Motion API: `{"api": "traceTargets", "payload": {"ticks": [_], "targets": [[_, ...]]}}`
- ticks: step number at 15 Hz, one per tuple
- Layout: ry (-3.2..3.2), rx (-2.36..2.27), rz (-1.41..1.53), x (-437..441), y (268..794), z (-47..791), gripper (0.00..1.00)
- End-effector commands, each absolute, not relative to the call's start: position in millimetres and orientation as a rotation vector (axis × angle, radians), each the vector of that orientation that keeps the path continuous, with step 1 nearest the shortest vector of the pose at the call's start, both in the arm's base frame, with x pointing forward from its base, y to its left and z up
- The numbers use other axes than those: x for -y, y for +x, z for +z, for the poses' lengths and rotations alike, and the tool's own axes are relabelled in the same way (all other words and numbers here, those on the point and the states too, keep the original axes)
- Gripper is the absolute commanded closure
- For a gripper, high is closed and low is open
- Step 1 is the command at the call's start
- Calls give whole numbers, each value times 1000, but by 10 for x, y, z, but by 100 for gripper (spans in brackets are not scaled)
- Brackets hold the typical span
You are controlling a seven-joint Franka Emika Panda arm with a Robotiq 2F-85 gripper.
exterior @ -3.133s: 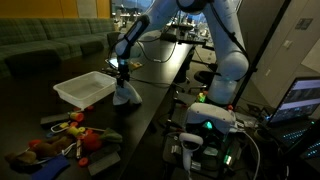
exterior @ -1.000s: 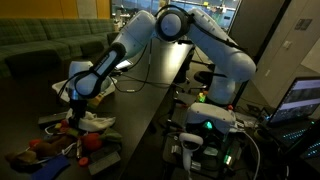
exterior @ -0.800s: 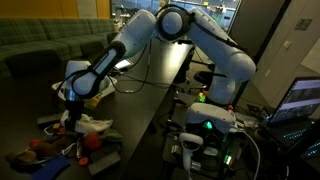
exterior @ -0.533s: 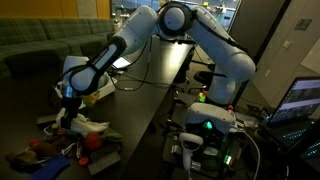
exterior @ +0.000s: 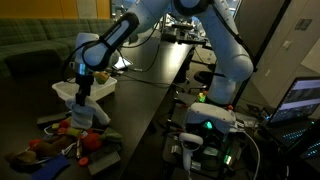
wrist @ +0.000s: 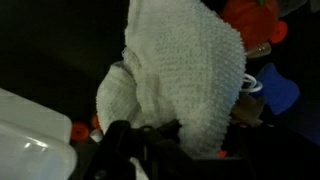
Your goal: Use the towel to sweep the things on the table to the left and then put the towel in the white bin
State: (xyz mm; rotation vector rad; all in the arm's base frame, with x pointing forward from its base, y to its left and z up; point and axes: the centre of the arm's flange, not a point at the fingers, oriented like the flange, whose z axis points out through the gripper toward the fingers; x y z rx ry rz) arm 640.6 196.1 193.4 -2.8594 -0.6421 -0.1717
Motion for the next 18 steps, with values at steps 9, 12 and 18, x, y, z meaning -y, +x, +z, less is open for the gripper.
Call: {"api": "traceTargets", "payload": {"ticks": [9,12,18], "targets": [[-3016,569,180,-285,5749,2975,96],[-3021,572,226,62,5719,3060,96],[-3000,648,274,392,5753,2849,96]]}}
